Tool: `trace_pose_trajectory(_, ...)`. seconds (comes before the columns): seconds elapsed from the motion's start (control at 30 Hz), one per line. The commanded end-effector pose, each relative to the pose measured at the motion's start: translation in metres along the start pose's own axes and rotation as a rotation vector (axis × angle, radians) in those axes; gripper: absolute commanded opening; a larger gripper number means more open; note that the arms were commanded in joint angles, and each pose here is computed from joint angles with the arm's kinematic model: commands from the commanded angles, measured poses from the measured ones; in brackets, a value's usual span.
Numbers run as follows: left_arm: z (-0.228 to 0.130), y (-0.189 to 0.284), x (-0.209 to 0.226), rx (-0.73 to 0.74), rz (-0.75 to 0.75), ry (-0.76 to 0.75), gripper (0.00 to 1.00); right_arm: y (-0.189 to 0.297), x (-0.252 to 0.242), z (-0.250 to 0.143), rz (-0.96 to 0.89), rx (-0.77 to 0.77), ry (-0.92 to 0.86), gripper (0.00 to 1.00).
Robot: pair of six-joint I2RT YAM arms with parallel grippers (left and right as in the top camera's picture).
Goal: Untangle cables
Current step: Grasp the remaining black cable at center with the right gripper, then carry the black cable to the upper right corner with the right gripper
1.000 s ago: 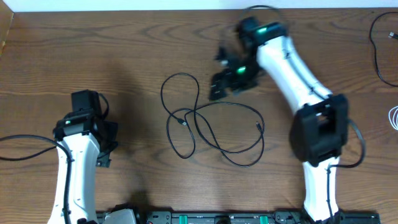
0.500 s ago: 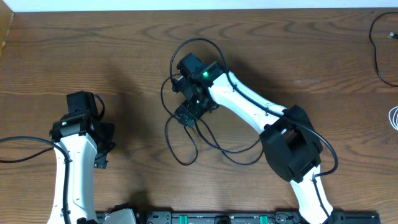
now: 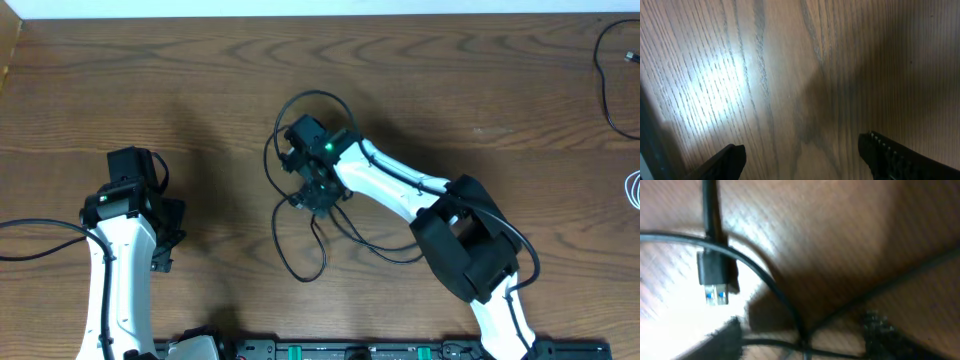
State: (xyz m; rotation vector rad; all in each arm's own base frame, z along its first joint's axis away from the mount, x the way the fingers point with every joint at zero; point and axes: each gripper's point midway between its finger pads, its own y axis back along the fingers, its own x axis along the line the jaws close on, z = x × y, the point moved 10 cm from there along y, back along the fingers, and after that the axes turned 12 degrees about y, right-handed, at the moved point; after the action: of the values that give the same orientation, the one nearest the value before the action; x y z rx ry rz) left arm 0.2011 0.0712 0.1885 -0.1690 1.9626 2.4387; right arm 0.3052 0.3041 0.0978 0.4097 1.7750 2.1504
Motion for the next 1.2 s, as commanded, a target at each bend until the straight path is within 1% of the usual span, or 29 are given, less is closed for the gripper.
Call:
trace_pose_trajectory(0.0,0.002,0.000,0.002,-0.020,0.010,-0.003,0.77,-0.032,0.014,-0.024,0.048,0.121,0.040,0.30)
trace_pose_trajectory(0.03,0.002,0.000,0.002,-0.020,0.010,-0.003,0.77,-0.032,0.014,-0.024,0.049,0.122,0.039,0.13)
trace_pose_trajectory(0.07,0.002,0.000,0.002,-0.020,0.010,-0.003,0.77,-0.032,0.013,-0.025,0.050,0.124,0.034,0.01)
trace_pose_trajectory(0.2,0.002,0.000,0.002,-0.019,0.010,-0.003,0.77,-0.031,0.004,-0.029,0.029,0.136,-0.001,0.01)
trace_pose_trajectory(0.27,0.002,0.000,0.002,-0.019,0.010,-0.003,0.77,-0.028,-0.012,-0.029,-0.062,0.144,-0.024,0.01)
trace_pose_trajectory(0.3,0.002,0.000,0.002,-0.019,0.010,-0.003,0.77,-0.025,-0.026,-0.030,-0.136,0.144,-0.055,0.01)
trace_pose_trajectory(0.37,0.002,0.000,0.002,-0.019,0.010,-0.003,0.77,-0.020,-0.045,-0.030,-0.203,0.133,-0.086,0.01)
trace_pose_trajectory(0.4,0.002,0.000,0.002,-0.019,0.011,-0.003,0.77,-0.015,-0.063,-0.032,-0.235,0.115,-0.103,0.01)
trace_pose_trajectory(0.53,0.002,0.000,0.003,-0.018,0.013,-0.004,0.77,-0.006,-0.110,-0.044,-0.289,0.056,-0.181,0.01)
trace_pose_trajectory(0.67,0.002,0.000,0.003,-0.018,0.013,-0.004,0.77,0.005,-0.171,-0.074,-0.369,-0.018,-0.323,0.01)
trace_pose_trajectory(0.8,0.002,0.000,0.003,-0.018,0.013,-0.004,0.78,0.020,-0.233,-0.115,-0.479,-0.110,-0.471,0.01)
trace_pose_trajectory(0.9,0.002,0.000,0.003,-0.018,0.013,-0.004,0.78,0.033,-0.271,-0.148,-0.550,-0.171,-0.547,0.01)
trace_pose_trajectory(1.1,0.002,0.000,0.003,-0.018,0.013,-0.004,0.78,0.059,-0.324,-0.214,-0.656,-0.277,-0.657,0.01)
trace_pose_trajectory(1.17,0.002,0.000,0.003,-0.018,0.012,-0.003,0.78,0.066,-0.333,-0.226,-0.655,-0.326,-0.671,0.01)
